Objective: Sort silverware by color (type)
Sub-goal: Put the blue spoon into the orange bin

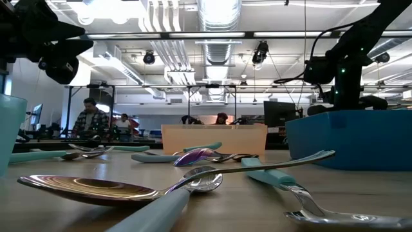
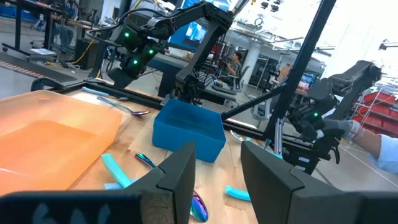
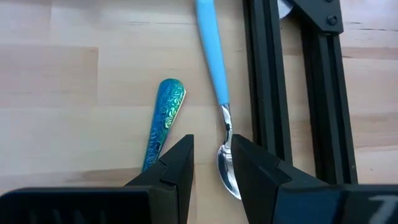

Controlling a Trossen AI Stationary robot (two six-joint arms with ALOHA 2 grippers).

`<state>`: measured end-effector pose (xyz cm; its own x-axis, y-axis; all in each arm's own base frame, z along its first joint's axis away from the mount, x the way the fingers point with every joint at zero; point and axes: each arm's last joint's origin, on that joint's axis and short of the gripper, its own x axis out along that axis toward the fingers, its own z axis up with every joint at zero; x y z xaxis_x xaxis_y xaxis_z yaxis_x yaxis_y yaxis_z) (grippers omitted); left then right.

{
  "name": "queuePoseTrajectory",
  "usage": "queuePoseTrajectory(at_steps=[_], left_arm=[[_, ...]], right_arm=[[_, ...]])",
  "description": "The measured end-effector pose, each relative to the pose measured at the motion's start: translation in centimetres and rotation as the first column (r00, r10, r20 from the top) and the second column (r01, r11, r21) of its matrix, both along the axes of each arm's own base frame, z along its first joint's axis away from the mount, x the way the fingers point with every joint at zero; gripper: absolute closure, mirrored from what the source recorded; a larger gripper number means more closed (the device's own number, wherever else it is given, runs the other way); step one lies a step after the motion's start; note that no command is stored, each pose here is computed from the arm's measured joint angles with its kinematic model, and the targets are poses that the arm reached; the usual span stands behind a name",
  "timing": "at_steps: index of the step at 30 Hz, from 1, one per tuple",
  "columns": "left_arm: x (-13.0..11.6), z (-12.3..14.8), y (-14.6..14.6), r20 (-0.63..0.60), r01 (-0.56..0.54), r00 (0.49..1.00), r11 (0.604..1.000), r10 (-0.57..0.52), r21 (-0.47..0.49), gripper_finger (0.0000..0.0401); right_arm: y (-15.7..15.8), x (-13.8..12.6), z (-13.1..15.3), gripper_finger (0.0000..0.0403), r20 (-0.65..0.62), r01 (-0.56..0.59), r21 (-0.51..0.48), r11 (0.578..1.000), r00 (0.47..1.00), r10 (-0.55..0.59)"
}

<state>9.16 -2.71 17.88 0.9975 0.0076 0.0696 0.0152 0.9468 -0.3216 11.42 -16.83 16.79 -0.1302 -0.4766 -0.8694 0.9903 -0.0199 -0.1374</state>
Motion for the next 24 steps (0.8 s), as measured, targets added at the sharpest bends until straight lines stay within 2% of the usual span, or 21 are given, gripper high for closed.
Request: queuePoseTrajectory(at_steps=[6, 13, 15, 19, 24], left_arm=[[0.0, 0.01, 0.0, 0.0, 0.0, 1.0, 1.0, 0.0, 0.0, 0.0288], [0.0, 0.0, 0.0, 0.0, 0.0, 1.0, 1.0, 0.0, 0.0, 0.0288], [0.0, 0.01, 0.0, 0.0, 0.0, 1.0, 1.0, 0.0, 0.0, 0.0288], [0.0, 0.01, 0.0, 0.0, 0.0, 1.0, 1.0, 0.0, 0.0, 0.0288], [0.0, 0.0, 0.0, 0.0, 0.0, 1.0, 1.0, 0.0, 0.0, 0.0288]], right_arm=[[0.04, 0.03, -0.02, 0.0308, 0.021, 0.005, 0.01, 1.0, 1.0, -0.006], [-0.01, 0.07, 0.01, 0.0362, 0.025, 0.005, 0.005, 1.0, 1.0, -0.005], [-0.01, 0.07, 0.01, 0.0367, 0.026, 0.006, 0.004, 1.0, 1.0, -0.006], [-0.01, 0.07, 0.01, 0.0354, 0.026, 0.005, 0.004, 1.0, 1.0, -0.005], [-0.01, 0.07, 0.02, 0.0312, 0.028, 0.009, 0.003, 1.0, 1.0, -0.009]])
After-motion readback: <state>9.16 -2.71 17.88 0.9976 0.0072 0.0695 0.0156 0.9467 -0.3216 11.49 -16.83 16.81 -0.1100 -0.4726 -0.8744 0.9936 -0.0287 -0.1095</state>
